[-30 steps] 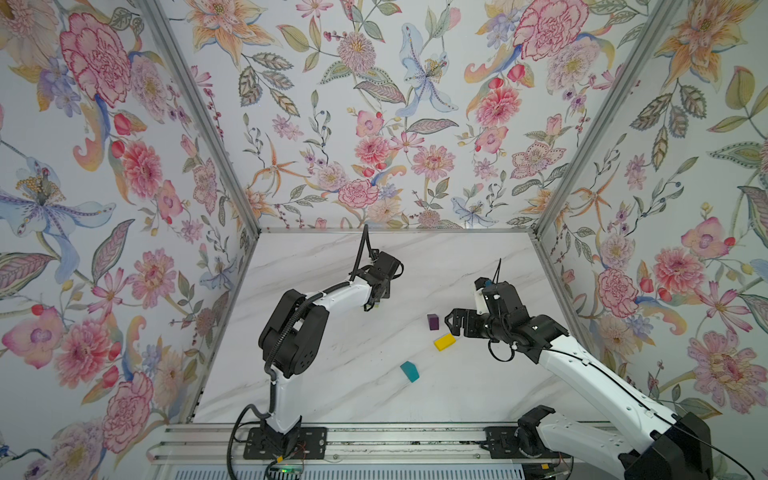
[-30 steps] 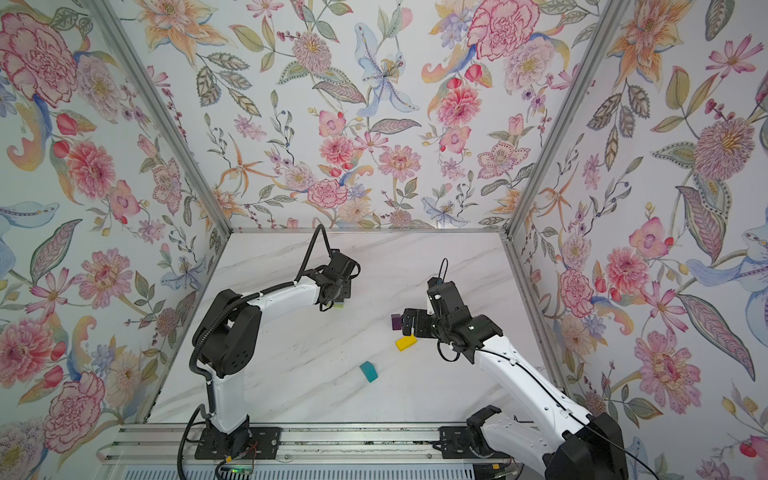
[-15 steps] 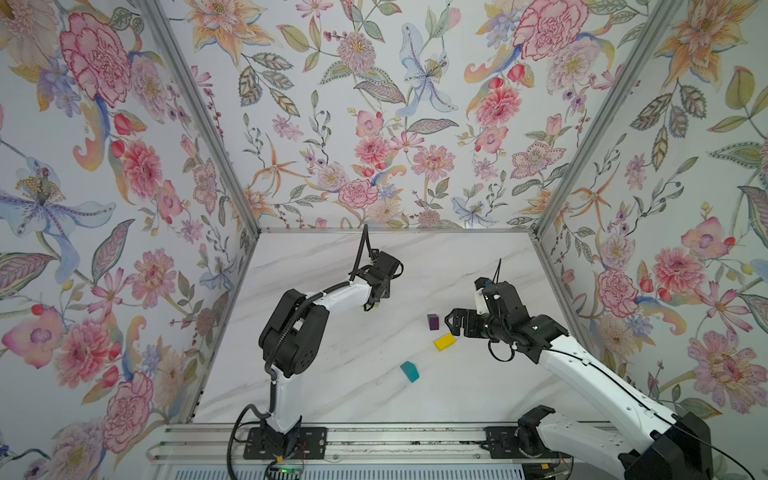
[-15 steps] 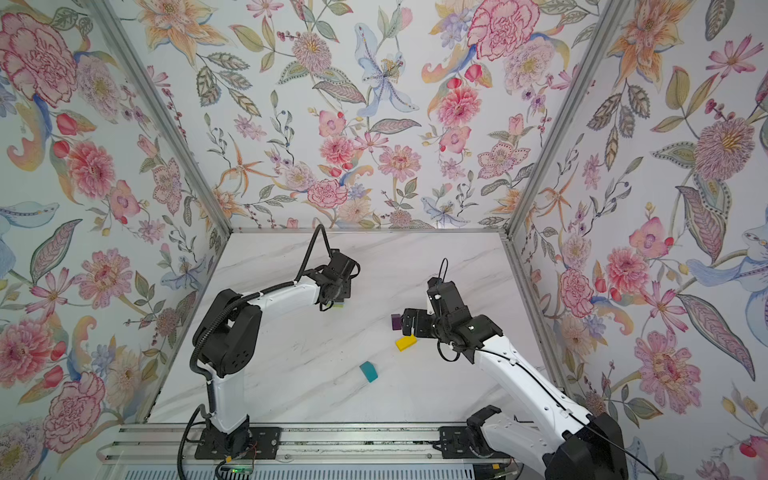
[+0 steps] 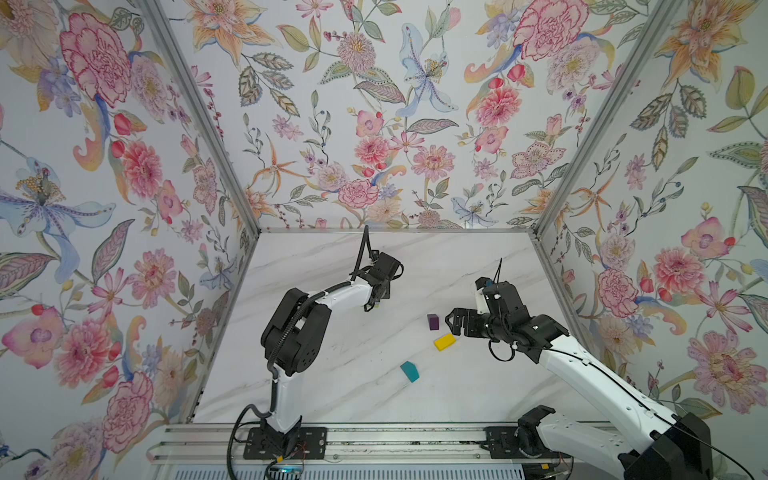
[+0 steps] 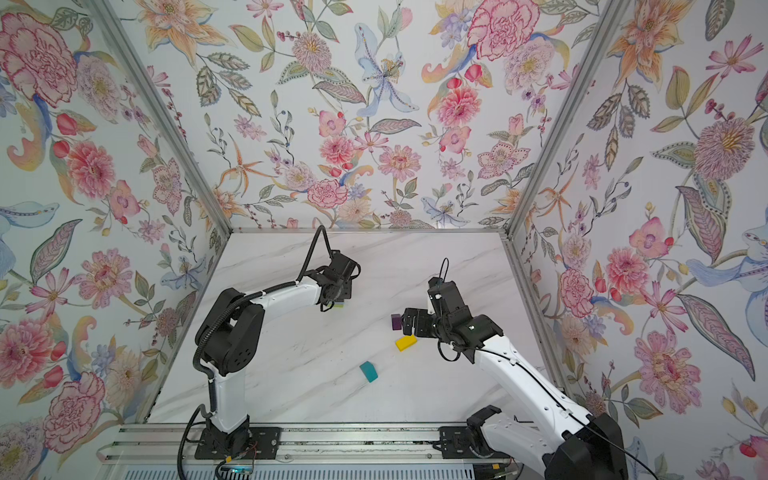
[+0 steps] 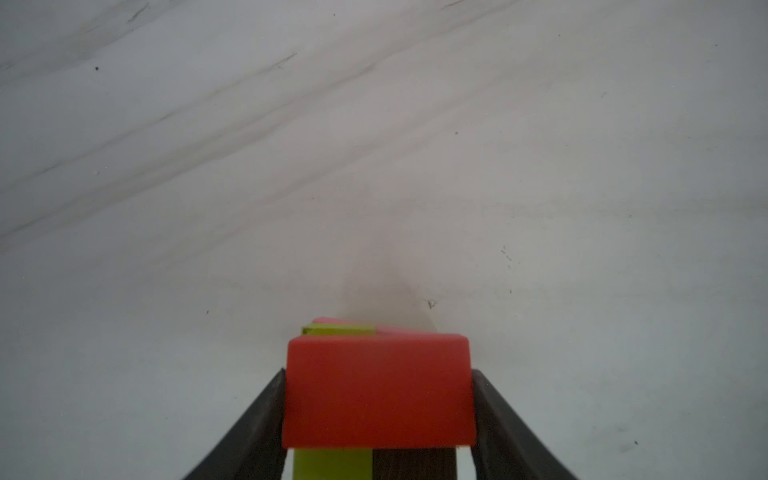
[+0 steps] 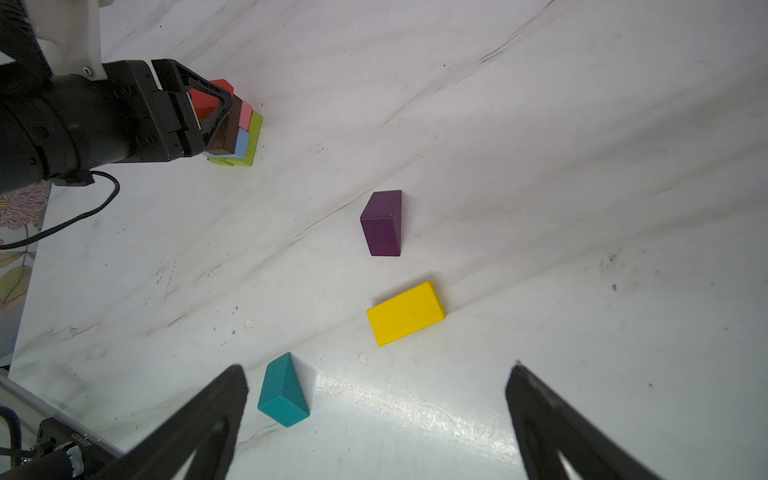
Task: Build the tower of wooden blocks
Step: 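Lower the red block onto the lime green and brown blocks with the left gripper, then open the left gripper and raise it off the red block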
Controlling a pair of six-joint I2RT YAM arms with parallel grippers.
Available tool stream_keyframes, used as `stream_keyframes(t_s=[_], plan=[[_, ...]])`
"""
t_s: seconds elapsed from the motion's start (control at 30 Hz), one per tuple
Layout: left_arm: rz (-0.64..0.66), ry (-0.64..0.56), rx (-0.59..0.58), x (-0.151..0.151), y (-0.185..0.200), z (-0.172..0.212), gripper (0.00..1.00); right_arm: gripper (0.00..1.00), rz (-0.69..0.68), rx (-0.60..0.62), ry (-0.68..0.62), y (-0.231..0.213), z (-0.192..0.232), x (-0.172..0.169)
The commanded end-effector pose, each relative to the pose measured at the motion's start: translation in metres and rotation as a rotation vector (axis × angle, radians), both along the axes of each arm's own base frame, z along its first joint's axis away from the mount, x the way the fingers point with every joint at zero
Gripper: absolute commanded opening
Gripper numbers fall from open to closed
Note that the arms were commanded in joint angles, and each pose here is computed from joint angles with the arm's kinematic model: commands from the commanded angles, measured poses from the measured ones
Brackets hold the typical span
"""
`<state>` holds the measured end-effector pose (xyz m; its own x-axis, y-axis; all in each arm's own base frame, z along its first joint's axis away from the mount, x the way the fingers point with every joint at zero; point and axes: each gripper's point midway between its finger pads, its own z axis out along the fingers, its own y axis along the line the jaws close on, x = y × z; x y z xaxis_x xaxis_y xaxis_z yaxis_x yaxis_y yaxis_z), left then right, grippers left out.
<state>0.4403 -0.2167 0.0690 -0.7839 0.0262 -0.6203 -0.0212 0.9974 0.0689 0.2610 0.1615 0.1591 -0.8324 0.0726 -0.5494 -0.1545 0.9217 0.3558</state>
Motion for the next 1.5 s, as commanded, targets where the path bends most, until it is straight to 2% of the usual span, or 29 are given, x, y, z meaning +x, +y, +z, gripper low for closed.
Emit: stream_keyframes(t_s=[0.0,0.23,0.5,0.87,1.1,1.27,1.47], plan=[[0.005,0.009,0.002,0.005,0.004,-0.001,0.67,0.99,-0.021,0.0,-0.019,-0.002,0.004,0.005],[0.0,0.002,-0.001,0.005,0.003,0.002,0.71,0.99,-0.023,0.0,-0.015,-0.002,0.002,0.006],[0.003,-0.02,-0.007,0.007,0.004,0.013,0.71,0.99,-0.026,0.002,-0.012,-0.002,0.002,0.005],[-0.034,-0.117,-0.08,0.005,-0.007,0.069,0.73,0.99,-0.03,0.0,-0.008,-0.001,0.002,0.007],[-0.041,-0.154,-0.091,0.001,-0.006,0.089,0.74,0.99,-0.036,0.005,-0.006,-0.001,0.003,0.008],[-0.02,-0.217,-0.086,-0.01,0.01,0.113,0.76,0.99,-0.032,-0.004,0.002,0.004,0.002,0.011],[-0.003,-0.286,-0.094,-0.04,0.04,0.135,0.77,0.99,-0.007,-0.03,0.009,0.022,0.002,0.02]])
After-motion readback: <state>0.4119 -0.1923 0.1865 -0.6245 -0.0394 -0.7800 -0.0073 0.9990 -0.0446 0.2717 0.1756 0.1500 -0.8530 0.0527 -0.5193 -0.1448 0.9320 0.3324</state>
